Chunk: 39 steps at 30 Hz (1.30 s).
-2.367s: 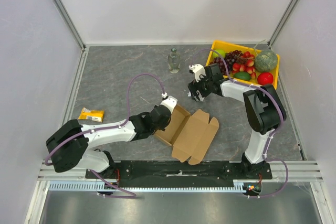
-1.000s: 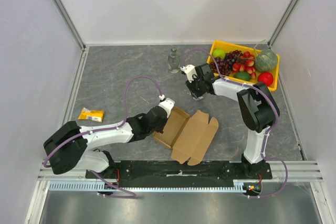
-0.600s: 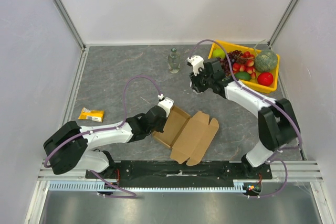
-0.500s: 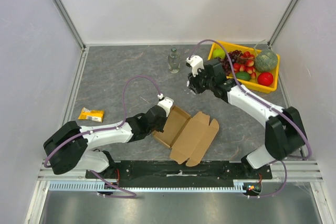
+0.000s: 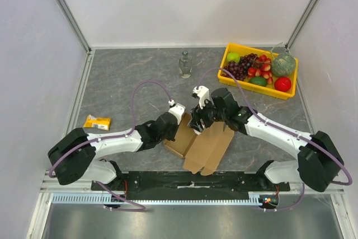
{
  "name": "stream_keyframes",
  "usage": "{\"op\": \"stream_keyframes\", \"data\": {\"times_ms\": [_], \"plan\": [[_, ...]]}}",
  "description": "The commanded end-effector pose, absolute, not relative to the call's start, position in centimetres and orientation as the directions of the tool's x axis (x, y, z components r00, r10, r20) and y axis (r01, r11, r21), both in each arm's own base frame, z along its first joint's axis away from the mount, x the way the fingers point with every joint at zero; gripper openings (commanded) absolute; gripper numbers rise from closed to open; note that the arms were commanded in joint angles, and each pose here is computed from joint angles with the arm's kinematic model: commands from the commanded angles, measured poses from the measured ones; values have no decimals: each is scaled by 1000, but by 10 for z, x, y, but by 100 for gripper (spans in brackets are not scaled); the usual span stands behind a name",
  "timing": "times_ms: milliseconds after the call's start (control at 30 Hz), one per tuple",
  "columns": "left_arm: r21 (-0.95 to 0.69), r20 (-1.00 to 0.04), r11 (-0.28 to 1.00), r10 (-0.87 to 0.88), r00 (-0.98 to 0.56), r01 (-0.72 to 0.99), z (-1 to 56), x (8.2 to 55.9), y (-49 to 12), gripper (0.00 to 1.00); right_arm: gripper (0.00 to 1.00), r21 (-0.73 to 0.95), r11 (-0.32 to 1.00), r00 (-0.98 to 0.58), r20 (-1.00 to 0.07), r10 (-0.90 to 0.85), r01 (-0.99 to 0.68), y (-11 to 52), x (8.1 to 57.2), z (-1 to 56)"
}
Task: Fold the paper box
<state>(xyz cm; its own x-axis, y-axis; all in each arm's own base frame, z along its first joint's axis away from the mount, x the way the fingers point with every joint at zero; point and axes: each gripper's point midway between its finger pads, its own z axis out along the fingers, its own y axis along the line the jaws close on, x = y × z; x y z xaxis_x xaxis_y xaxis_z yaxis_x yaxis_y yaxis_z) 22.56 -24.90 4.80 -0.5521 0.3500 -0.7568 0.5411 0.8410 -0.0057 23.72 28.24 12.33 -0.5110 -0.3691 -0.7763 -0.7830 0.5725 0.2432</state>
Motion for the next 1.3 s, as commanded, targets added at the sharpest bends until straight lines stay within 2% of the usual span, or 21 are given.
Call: {"op": "stream_keyframes", "data": {"times_ms": [0, 67, 200, 333, 500, 567, 833, 1133, 1267], "plan": [[-68, -779, 846, 286, -557, 530, 54, 231, -262, 14, 75, 271, 533, -446, -865, -231, -801, 294, 238, 170], [-71, -777, 844, 287, -561, 531, 52, 230, -263, 14, 77, 254, 574, -445, -868, -219, -778, 289, 243, 175], [-72, -770, 847, 289, -569, 527, 47, 228, -261, 13, 77, 213, 739, -487, -856, -175, -639, 259, 260, 182], [-78, -767, 849, 284, -576, 522, 45, 228, -261, 13, 79, 169, 893, -525, -847, -86, -418, 212, 268, 185], [-85, -761, 849, 282, -584, 521, 43, 227, -262, 13, 81, 145, 980, -614, -789, 33, -133, 156, 251, 177], [-86, -761, 848, 282, -584, 522, 43, 227, -264, 13, 82, 165, 985, -632, -768, 102, -41, 141, 240, 174], [-85, -757, 851, 282, -589, 518, 43, 229, -265, 12, 83, 354, 931, -644, -692, 325, 90, 122, 198, 163], [-86, -752, 855, 280, -596, 511, 43, 229, -265, 12, 82, 527, 839, -726, -524, 446, 135, 143, 168, 129], [-87, -751, 855, 280, -598, 511, 42, 229, -266, 12, 79, 587, 798, -724, -489, 487, 140, 149, 165, 127]]}}
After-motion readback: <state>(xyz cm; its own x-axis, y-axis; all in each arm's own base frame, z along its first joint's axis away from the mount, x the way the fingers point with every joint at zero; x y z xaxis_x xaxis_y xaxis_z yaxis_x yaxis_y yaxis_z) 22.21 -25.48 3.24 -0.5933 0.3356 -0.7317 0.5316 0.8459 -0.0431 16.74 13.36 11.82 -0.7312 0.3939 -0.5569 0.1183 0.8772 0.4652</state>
